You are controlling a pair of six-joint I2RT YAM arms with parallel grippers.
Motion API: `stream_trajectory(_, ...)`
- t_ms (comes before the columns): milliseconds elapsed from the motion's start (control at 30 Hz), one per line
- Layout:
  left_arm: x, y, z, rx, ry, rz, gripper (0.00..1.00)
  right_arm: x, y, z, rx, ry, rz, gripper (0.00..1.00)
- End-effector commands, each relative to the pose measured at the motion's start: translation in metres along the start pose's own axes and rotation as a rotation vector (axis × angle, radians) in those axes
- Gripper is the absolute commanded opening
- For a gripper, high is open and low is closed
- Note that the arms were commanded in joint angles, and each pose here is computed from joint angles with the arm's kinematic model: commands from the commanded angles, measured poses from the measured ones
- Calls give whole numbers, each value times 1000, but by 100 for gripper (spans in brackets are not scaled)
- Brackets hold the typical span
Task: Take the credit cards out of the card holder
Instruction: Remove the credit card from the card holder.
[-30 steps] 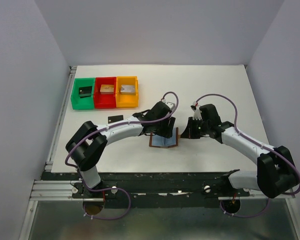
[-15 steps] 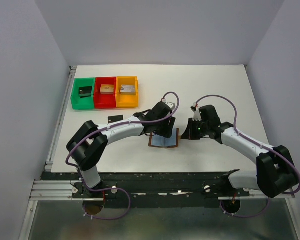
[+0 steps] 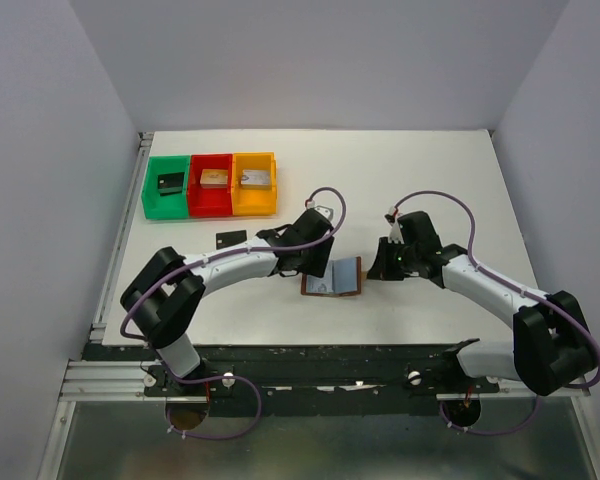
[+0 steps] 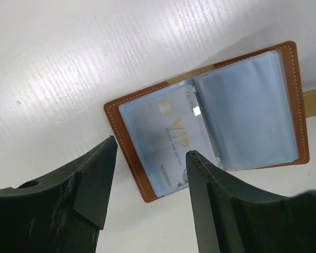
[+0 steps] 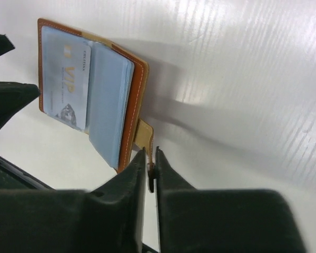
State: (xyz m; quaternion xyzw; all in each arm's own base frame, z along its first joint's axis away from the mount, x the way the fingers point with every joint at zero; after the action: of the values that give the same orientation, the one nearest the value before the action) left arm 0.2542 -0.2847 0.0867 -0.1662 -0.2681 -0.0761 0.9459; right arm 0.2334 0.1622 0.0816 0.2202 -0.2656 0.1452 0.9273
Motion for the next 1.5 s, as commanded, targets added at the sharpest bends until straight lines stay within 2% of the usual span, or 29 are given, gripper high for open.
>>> stream_trajectory(0,7,17,7,53,-47,37,68,2,-10,6,-79,10,-18,30)
stream_trajectory(67,9,24,10,63,-56,58,68,5,-11,11,-103,6,-16,41)
stream_trajectory(133,16,30,16,65,-83,82,68,11,-12,23,-133,-10,4,47)
stream_trajectory(200,23,34,26,46,-116,109,68,22,-11,37,-154,-45,21,48)
stream_trajectory(267,34,26,39,-45,-163,132,67,38,-1,53,-125,-129,41,48)
stream_trajectory(400,37,-6,54,-370,-194,180,64,71,54,72,217,-383,109,48)
stream_trajectory(500,36,-27,57,-593,-199,233,56,71,74,55,393,-305,64,46)
stream_trajectory(567,30,-34,52,-652,-171,242,40,66,80,39,443,-242,48,43)
stream_trajectory(633,25,-34,44,-649,-134,255,27,63,80,24,456,-229,26,39)
stream_trajectory(733,20,-24,29,-563,-104,284,14,57,78,6,473,-193,-19,35)
stream_trajectory(933,9,-3,7,-396,-56,331,0,44,76,-19,471,-121,-53,35)
stream_trajectory(1067,1,8,-4,-318,-34,345,0,36,73,-31,459,-83,-73,35)
stream_trajectory(1467,-14,22,-18,-232,2,366,0,15,58,-60,400,6,-128,35)
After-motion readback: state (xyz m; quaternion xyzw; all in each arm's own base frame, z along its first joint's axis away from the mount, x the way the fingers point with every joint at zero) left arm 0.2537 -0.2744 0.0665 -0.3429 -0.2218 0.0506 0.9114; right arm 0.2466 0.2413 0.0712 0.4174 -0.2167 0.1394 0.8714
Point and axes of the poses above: each gripper's point midway between its finger pads, its own z axis back along the fingers, its own y axis along the line the jaws close on, x = y × z, the point moved 3 cm from there along z, back along the fingers, and after that the axes turned 12 degrees about z, right-handed, at the moved point
